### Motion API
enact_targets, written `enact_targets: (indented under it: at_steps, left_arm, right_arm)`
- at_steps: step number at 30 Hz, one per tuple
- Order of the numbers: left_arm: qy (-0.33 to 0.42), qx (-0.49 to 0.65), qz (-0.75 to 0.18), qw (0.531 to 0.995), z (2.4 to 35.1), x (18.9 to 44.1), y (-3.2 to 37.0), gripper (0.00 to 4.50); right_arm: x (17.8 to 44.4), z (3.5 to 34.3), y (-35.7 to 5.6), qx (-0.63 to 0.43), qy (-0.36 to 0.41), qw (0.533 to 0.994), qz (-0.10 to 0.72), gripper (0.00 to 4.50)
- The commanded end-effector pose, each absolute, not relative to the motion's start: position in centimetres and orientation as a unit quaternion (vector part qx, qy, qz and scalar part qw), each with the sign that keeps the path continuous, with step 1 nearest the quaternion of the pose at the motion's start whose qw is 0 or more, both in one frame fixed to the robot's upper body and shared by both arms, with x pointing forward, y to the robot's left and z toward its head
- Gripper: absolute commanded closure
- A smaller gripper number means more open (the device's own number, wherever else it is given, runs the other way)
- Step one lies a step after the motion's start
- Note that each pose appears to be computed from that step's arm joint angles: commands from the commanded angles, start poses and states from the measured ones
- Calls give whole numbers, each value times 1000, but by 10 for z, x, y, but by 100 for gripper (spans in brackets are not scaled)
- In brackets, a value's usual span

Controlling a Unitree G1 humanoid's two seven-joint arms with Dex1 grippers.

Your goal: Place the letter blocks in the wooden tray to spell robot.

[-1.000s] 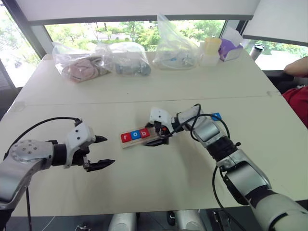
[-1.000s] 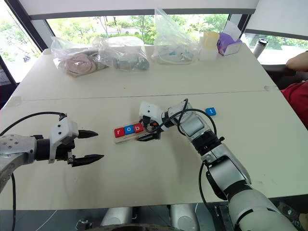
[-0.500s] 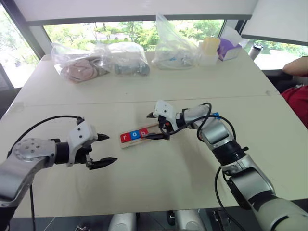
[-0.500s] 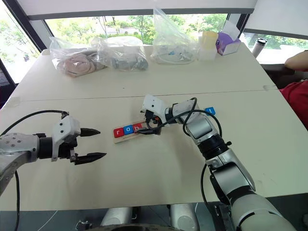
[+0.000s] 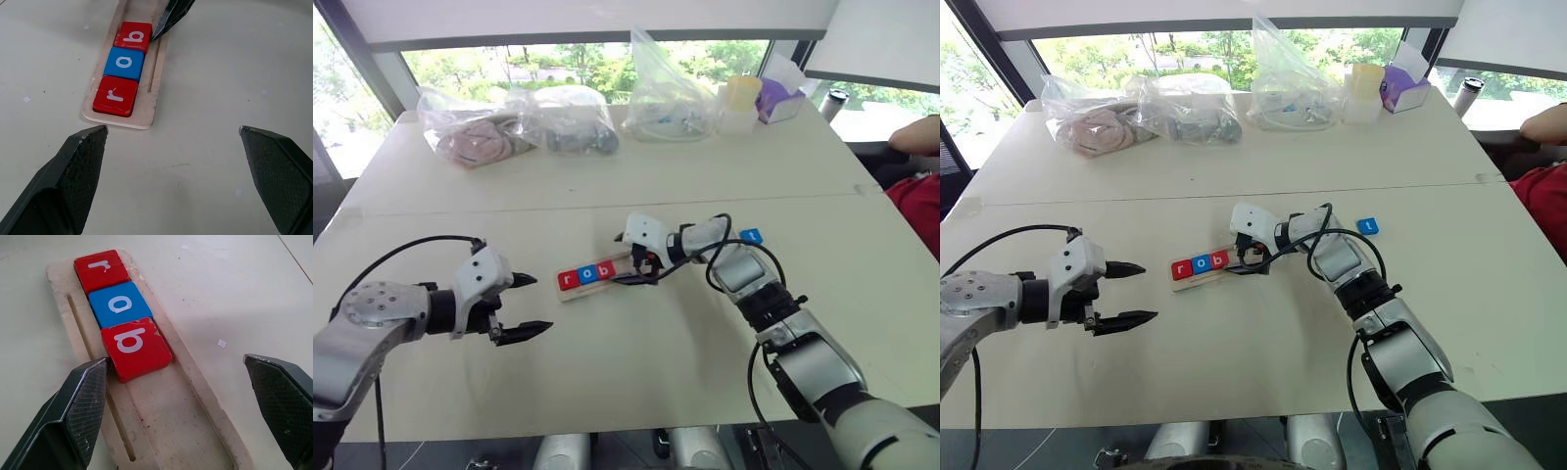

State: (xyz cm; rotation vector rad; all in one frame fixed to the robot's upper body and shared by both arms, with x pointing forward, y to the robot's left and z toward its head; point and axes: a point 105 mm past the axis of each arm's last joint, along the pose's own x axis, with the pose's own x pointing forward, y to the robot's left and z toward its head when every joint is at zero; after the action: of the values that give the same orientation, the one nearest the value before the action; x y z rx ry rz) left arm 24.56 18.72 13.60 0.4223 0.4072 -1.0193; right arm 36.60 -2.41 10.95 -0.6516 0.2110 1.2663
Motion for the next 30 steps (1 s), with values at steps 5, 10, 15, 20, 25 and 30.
enact_targets:
  at_steps: [5, 10, 15, 20, 25, 30]
  left_arm:
    - [178, 208, -480, 833, 143, 246, 186, 0]
    - [188, 222, -483, 826, 136, 247, 186, 0]
    - [185, 230, -481, 826, 132, 248, 188, 0]
    - [153, 188, -492, 836, 147, 250, 179, 0]
    - [128, 142, -536, 822, 168, 248, 160, 0]
    - [134, 146, -576, 793, 170, 256, 151, 0]
  right_arm:
    - [368, 135, -18, -303, 56, 749, 586, 3]
    - [353, 148, -33, -279, 55, 744, 604, 3]
    - [362, 179, -72, -191, 57, 842, 502, 3]
    - [352, 181, -123, -103, 105, 925, 350, 3]
    - [317, 156, -157, -41, 169, 954, 243, 3]
    - [282, 139, -164, -148, 139, 925, 320, 3]
